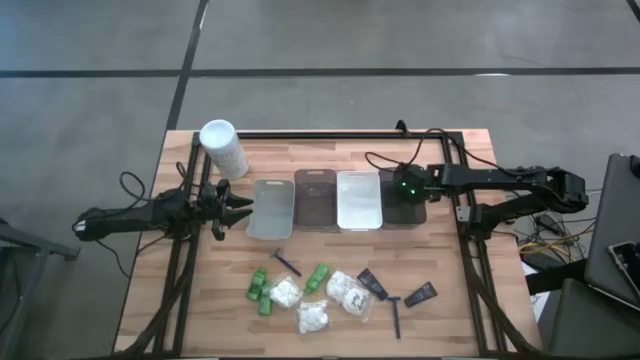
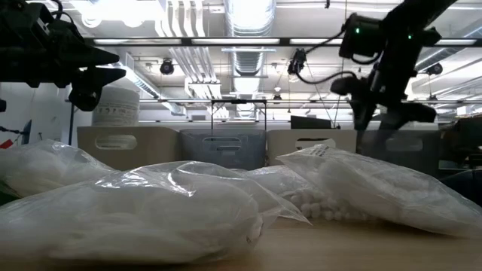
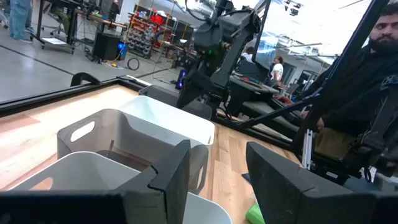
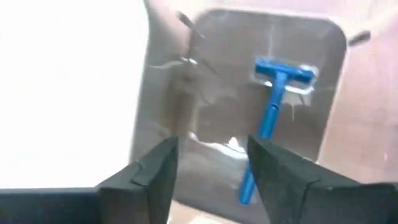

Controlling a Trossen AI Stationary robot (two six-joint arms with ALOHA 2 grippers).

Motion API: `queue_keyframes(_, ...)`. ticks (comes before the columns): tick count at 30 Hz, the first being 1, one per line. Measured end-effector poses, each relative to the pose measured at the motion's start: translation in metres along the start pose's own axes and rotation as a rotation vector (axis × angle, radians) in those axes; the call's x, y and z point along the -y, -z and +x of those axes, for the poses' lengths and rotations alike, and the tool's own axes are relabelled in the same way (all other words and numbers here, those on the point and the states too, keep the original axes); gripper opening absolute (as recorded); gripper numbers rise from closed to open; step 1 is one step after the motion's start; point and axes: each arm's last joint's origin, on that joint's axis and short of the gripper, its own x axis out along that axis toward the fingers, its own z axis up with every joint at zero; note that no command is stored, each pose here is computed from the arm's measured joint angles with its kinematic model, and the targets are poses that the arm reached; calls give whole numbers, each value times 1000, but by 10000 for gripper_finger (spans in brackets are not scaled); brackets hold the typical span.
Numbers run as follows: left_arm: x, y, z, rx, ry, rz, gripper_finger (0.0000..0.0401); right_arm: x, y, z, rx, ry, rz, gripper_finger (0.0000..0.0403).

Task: Pick & Place Travel size toiletries
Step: Put the bottom blue razor into the right black bin

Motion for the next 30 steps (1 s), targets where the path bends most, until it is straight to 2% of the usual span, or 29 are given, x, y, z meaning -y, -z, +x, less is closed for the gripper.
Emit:
queue_keyframes(4,0,0,0,-1,0,0,161,-11,0,-20,21,-30,-30,218)
queue_keyframes(10,0,0,0,-1,0,0,161,-23,18,-47,-42,32,-74,234)
queue_keyframes(13,0,0,0,-1,0,0,161,-29,39,-63,-83,55,-64,239)
queue_keyframes(19,0,0,0,0,0,0,161,-40,95,-84,-175,2,24,253)
queue_keyframes(25,0,0,0,0,0,0,161,-46,150,-80,-222,76,81,260)
queue_keyframes(30,0,0,0,-1,0,0,161,-61,181,-75,-247,133,89,254)
